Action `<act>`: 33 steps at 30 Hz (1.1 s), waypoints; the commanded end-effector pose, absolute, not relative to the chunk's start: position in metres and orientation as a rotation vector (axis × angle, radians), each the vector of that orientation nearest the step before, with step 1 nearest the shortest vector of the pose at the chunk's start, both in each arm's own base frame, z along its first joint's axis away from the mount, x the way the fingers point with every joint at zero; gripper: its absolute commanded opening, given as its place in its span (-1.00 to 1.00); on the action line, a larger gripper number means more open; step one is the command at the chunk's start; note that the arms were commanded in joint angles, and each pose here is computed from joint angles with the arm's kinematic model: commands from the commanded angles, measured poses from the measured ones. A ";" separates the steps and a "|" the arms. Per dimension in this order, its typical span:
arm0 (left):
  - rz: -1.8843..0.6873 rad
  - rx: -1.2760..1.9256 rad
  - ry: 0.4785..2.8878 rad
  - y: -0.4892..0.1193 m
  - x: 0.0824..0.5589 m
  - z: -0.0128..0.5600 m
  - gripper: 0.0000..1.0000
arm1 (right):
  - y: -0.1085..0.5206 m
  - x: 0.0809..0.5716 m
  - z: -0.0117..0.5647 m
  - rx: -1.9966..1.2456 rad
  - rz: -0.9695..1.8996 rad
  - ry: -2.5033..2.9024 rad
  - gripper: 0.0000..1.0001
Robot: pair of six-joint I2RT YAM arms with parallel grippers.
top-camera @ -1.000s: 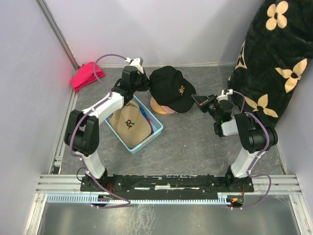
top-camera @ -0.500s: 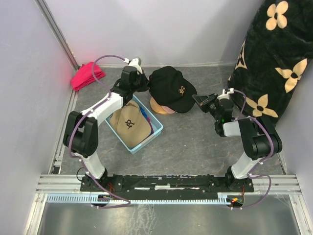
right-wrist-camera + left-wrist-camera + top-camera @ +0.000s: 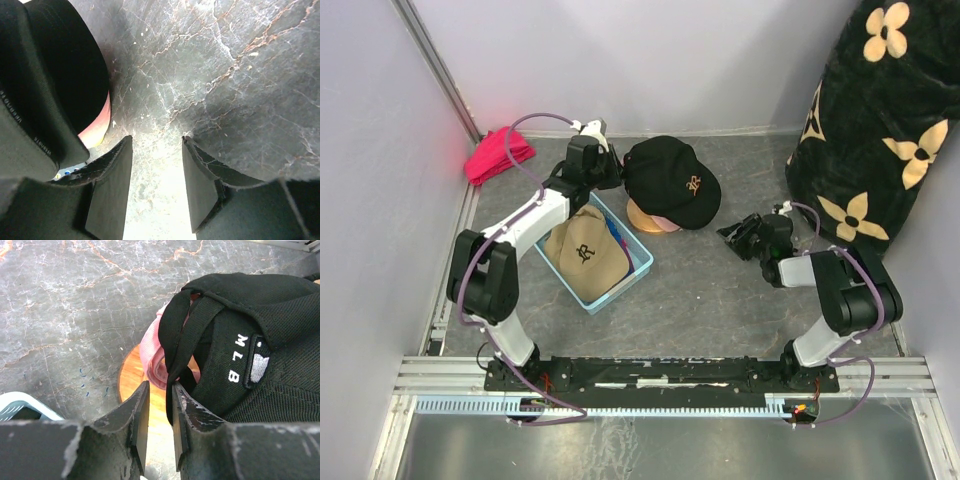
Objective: Stack the hats
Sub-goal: Stack the hat on the hat.
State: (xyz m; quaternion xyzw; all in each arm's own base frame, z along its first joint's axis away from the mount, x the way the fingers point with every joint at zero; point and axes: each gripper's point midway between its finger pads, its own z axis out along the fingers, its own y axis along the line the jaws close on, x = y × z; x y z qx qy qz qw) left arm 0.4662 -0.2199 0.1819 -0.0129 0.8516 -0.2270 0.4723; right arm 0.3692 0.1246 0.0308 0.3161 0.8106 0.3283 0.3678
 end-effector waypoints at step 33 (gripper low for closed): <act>-0.479 -0.102 1.943 -0.189 0.451 0.264 -0.03 | 0.227 0.413 0.342 -0.046 0.623 1.778 0.36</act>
